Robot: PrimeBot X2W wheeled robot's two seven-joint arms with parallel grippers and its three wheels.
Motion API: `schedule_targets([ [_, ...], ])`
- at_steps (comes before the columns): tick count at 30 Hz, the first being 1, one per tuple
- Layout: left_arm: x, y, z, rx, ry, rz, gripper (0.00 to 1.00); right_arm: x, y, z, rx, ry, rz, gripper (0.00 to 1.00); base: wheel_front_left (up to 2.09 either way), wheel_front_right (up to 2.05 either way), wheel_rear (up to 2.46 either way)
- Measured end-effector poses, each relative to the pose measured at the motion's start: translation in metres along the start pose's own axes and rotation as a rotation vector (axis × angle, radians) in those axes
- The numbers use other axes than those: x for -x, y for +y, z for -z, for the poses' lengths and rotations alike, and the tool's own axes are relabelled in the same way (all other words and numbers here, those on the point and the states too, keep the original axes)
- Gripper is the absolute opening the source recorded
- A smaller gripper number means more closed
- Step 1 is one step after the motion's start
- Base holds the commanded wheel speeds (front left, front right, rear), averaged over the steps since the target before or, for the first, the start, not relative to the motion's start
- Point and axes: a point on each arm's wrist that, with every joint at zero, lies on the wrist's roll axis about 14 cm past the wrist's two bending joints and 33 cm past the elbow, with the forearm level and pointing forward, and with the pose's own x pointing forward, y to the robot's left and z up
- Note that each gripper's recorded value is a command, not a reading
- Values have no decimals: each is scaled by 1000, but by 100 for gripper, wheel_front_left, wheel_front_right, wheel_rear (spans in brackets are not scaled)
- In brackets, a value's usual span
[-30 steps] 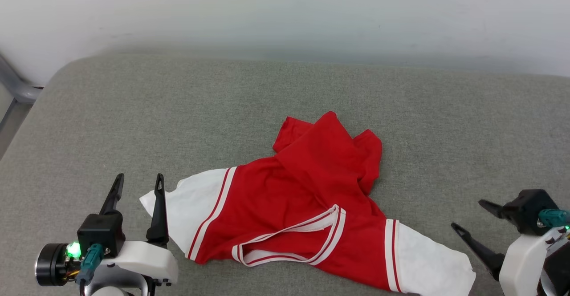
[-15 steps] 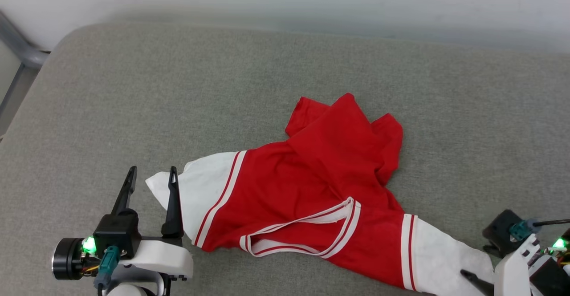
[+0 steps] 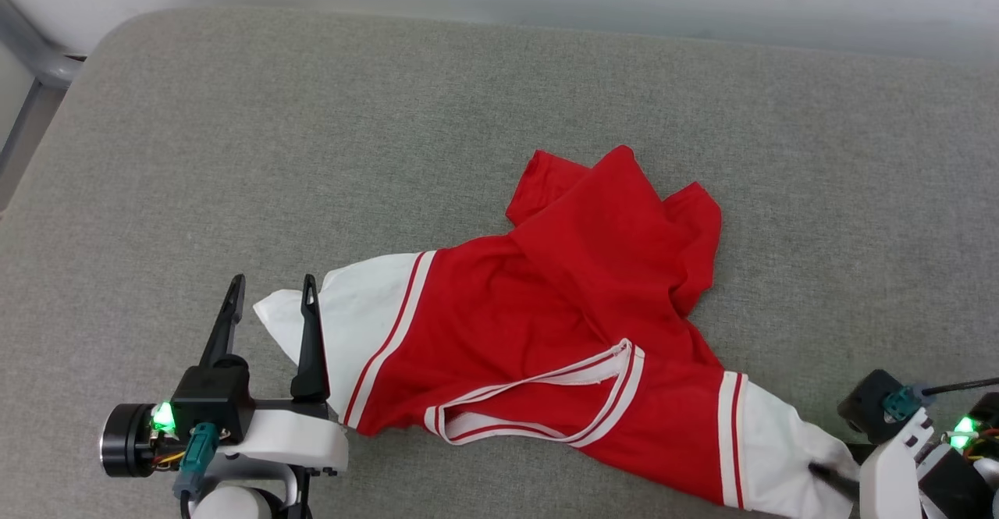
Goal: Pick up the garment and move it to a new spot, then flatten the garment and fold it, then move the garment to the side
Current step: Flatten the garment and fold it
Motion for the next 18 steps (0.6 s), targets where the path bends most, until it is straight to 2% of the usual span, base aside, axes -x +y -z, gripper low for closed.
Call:
schedule_targets([
  [5,-2,-2,-2,4,-12,3,100,3,-19,-33,7,-123,50,0,0,0,0],
  [9,-1,0,-3,3,-16,4,100,20,-62,-80,54,-249,170,0,0,0,0],
  [18,3,5,0,9,-9,-20,100,57,-129,-161,130,-435,356,0,0,0,0],
])
